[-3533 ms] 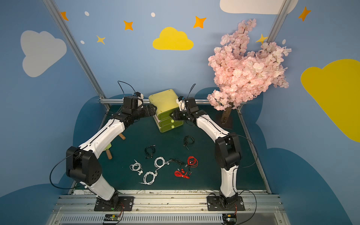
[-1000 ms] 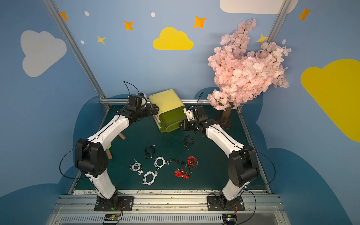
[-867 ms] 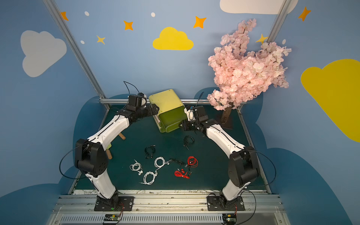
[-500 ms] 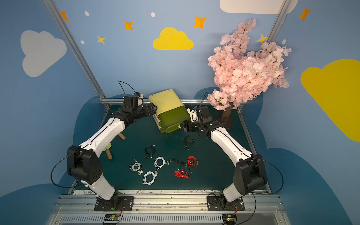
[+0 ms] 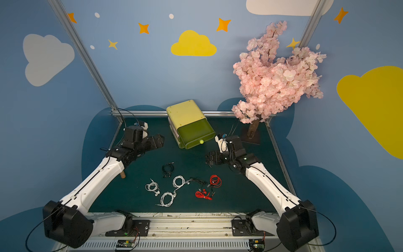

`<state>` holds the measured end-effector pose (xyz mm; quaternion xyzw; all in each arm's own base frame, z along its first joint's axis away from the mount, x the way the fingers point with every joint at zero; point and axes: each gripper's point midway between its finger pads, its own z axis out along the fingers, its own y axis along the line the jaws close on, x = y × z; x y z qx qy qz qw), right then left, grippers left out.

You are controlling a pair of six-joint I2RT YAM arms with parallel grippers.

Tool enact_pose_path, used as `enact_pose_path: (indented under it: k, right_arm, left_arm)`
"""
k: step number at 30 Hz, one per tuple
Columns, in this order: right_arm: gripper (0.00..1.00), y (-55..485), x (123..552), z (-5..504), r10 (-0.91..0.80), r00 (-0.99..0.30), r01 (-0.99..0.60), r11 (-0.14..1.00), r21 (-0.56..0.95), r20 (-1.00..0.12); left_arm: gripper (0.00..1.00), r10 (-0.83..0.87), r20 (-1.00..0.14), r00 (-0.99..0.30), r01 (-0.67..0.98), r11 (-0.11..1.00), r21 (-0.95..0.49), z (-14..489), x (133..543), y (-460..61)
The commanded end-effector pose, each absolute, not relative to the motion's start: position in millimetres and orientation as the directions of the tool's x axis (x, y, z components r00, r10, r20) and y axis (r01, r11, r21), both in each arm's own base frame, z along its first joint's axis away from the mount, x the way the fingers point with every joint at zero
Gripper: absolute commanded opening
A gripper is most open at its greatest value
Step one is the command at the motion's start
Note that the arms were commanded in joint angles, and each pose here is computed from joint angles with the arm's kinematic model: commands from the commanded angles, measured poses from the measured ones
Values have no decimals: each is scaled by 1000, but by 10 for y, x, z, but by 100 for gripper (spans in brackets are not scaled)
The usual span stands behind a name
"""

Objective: Place the wired earphones into the drawer by color
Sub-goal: Open the drawer in the storage box, then pick up the wired earphones from the center of the board.

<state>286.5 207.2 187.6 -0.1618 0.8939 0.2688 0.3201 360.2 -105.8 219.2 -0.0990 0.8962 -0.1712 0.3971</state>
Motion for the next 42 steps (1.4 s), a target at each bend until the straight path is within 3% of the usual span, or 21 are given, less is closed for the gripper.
enact_pose_path:
  k: [1,9,16,30,42]
  right_arm:
    - [98,2004,2782,1784,-114,-732,-456,814,359,-671]
    - [98,1948,2739,1579,-101,-712,-452,823,344,-695]
    - [98,1953,2771,1427,-89,-737,-421,836,353,-670]
    - [98,1917,2727,1473,-91,-715,-435,834,339,-693]
    - [98,1886,2704,1501,-88,-710,-433,837,334,-699]
  left_arm:
    - [100,-287,-631,-721,-90,942,-324,1912,3316,-947]
    - [100,-184,-500,-846,-125,981,-149,1277,2962,-905]
    - [97,-144,-387,-911,-113,988,-101,857,2913,-1082]
    - [80,-143,-328,-934,-150,989,-4,370,3045,-1109]
    - [69,-166,-343,-924,-182,983,13,272,3140,-1066]
